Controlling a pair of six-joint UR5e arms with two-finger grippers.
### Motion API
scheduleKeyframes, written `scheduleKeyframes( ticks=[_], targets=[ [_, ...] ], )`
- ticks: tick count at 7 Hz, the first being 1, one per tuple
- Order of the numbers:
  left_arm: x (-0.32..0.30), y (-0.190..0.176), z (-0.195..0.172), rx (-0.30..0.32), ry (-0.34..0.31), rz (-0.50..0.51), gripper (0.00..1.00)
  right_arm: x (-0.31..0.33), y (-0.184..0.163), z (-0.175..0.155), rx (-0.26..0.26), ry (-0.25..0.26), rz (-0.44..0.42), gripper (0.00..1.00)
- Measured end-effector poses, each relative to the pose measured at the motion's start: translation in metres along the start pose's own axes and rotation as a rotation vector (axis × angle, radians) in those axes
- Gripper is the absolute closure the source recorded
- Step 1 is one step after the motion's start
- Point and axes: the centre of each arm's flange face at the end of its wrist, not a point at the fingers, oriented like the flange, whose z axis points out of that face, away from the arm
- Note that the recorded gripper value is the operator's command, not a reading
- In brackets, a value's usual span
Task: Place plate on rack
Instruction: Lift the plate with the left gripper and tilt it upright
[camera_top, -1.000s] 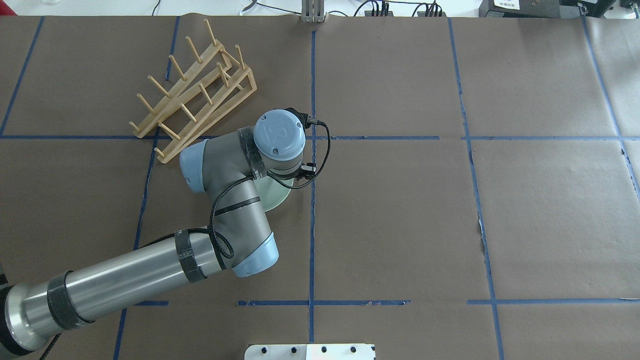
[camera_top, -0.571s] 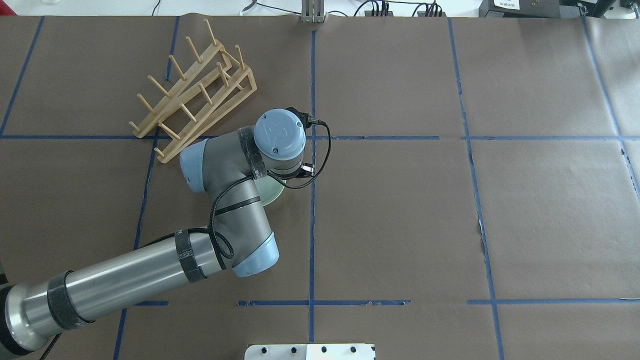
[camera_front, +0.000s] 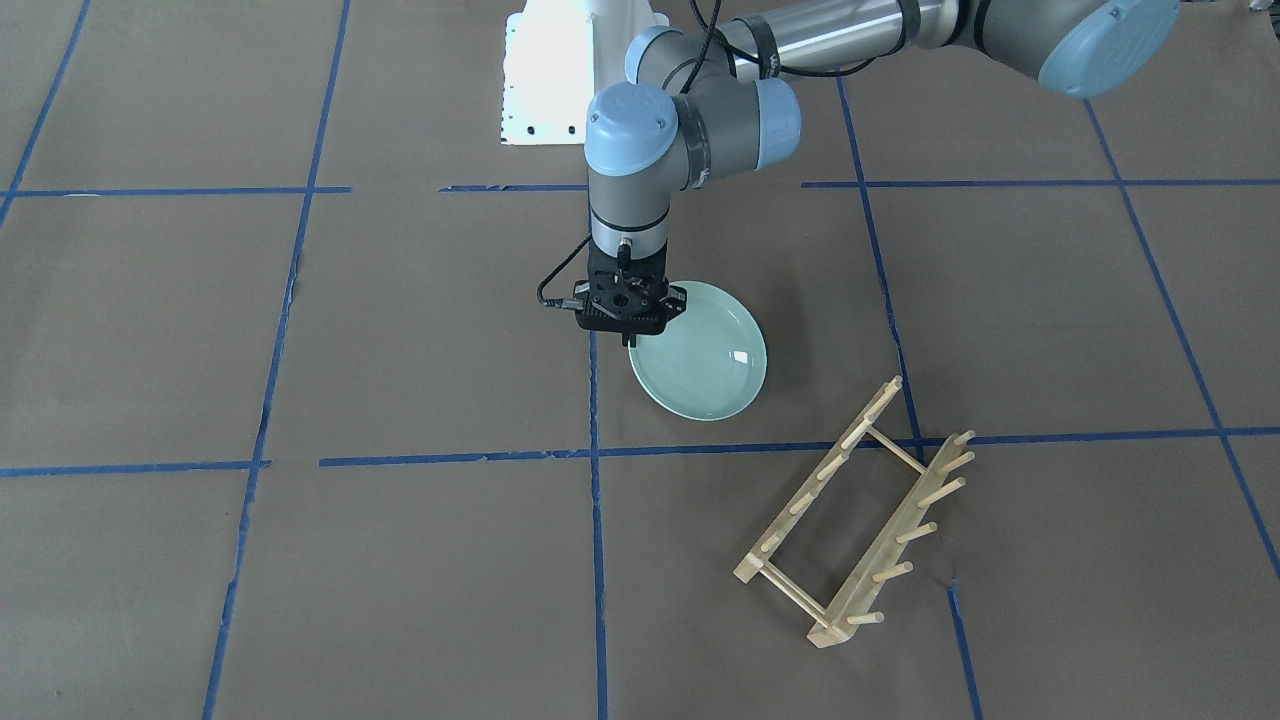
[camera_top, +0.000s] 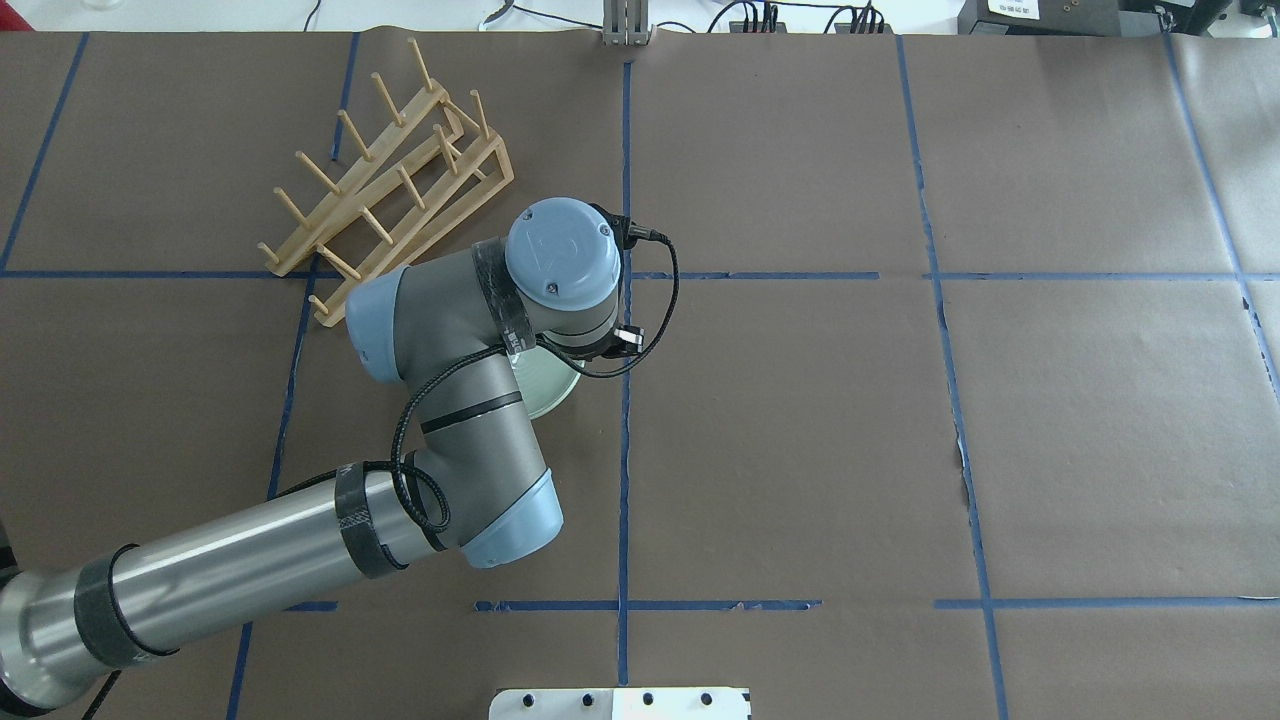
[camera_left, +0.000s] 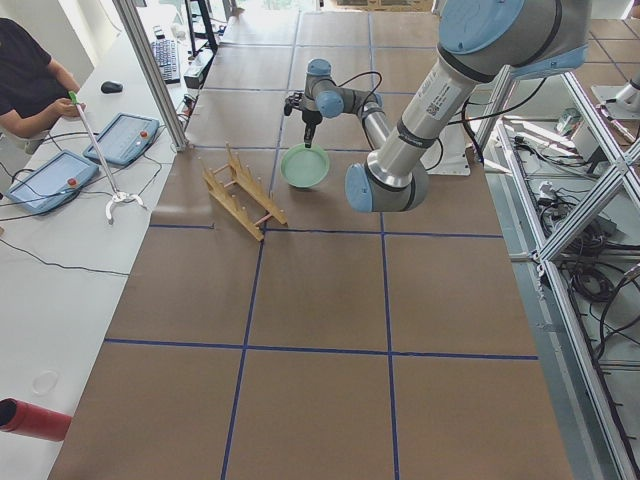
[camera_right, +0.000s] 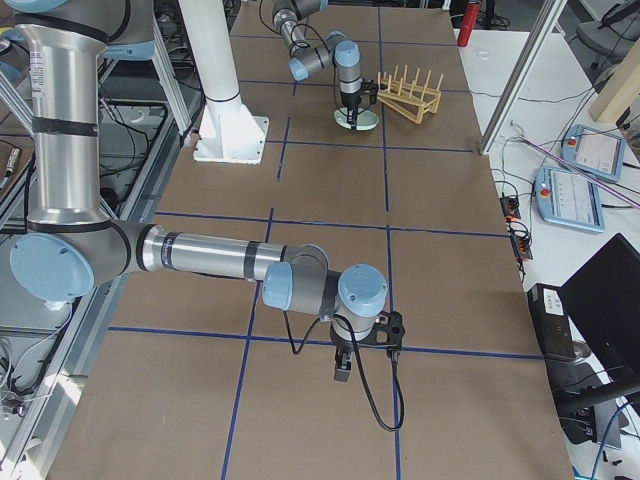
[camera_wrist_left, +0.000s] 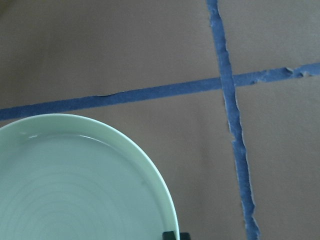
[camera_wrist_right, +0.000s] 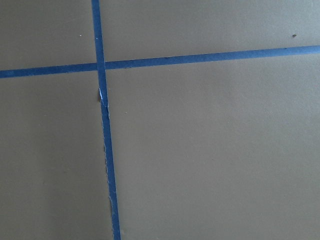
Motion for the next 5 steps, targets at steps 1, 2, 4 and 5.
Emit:
scheduleKeyframes(
  ticks=[1,2,4,5],
  targets=[
    [-0.001,0.004,-0.045,-0.002,0.007,-0.005,1.0,0.0,0.0,0.0,0.0,0.0,0.0,0.0],
    [-0.008,0.002,-0.091,0.004,0.024,-0.018,1.0,0.0,0.0,0.0,0.0,0.0,0.0,0.0],
    [-0.037,-0.019,-0.162,0.045,0.071,-0.06,1.0,0.0,0.0,0.0,0.0,0.0,0.0,0.0],
    [-0.06,-0.038,-0.194,0.086,0.093,-0.091,1.0,0.0,0.0,0.0,0.0,0.0,0.0,0.0]
  ],
)
